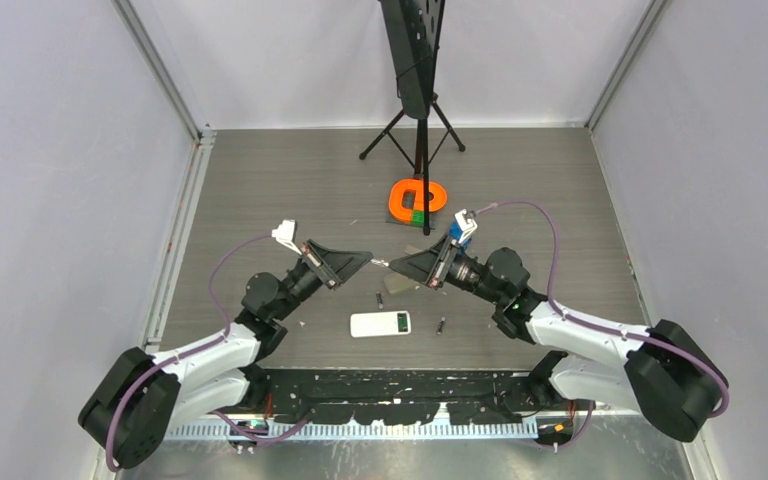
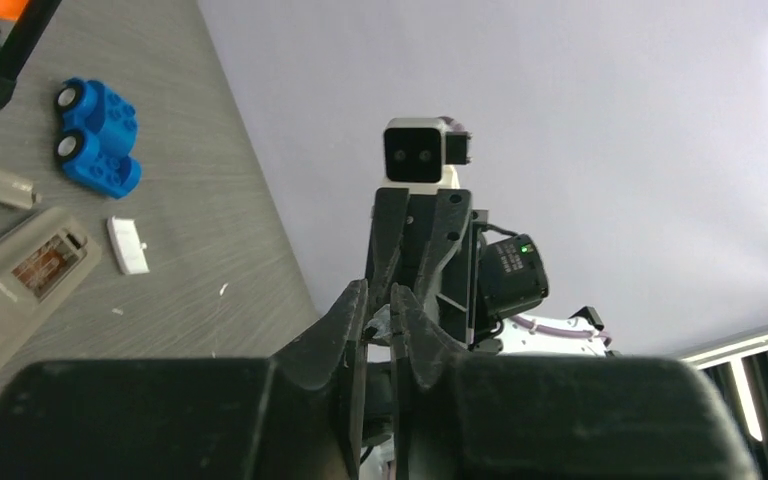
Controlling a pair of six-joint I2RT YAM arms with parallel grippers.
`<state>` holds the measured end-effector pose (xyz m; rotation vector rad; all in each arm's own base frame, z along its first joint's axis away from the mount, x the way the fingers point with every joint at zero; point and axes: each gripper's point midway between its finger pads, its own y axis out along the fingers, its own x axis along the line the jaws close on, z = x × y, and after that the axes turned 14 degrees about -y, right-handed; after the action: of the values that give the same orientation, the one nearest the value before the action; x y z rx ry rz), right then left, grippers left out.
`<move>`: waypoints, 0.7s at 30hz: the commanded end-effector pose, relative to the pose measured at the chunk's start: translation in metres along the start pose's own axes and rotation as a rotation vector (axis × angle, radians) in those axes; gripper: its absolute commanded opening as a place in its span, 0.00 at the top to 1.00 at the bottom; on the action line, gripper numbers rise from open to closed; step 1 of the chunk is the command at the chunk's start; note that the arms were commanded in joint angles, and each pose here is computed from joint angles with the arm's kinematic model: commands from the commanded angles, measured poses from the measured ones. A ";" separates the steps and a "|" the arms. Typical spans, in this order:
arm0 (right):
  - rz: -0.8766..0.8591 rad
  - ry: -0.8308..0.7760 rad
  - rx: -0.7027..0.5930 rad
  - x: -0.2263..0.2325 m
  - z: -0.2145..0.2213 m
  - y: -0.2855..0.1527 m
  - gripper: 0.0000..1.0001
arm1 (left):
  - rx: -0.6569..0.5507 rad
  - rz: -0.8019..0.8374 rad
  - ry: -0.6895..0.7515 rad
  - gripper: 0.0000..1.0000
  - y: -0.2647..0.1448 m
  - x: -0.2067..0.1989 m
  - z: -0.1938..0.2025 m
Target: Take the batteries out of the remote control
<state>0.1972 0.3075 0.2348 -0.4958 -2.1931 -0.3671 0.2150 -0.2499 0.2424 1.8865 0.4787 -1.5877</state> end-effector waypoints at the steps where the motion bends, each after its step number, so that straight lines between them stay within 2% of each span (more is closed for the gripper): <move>1: 0.071 -0.089 0.028 -0.002 -0.002 -0.004 1.00 | -0.004 -0.011 0.039 0.77 -0.003 0.004 0.001; 3: 0.140 -0.126 0.046 -0.010 -0.001 -0.013 1.00 | -0.012 -0.051 0.043 0.50 -0.006 0.011 0.000; 4: 0.173 -0.141 0.049 -0.012 -0.002 -0.019 1.00 | -0.014 -0.077 0.048 0.41 -0.008 0.016 -0.001; 7: 0.280 -0.197 0.091 -0.021 0.001 -0.039 1.00 | -0.020 -0.184 0.070 0.04 -0.016 0.031 -0.005; 8: 0.310 -0.212 0.112 -0.024 0.002 -0.046 1.00 | -0.017 -0.242 0.078 0.01 -0.020 0.038 -0.005; 13: 0.516 -0.255 0.260 -0.043 0.014 -0.083 0.99 | -0.027 -0.572 0.175 0.00 -0.058 0.074 -0.014; 15: 0.585 -0.270 0.338 -0.048 0.018 -0.096 1.00 | 0.003 -0.716 0.230 0.00 -0.079 0.088 -0.015; 21: 0.673 -0.258 0.633 -0.048 0.043 -0.121 1.00 | 0.199 -0.936 0.187 0.00 -0.102 0.125 0.010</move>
<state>0.1680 0.2288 0.1817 -0.9553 -2.1503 0.4421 0.2032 -0.2082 0.1572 2.0391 1.2687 -1.7942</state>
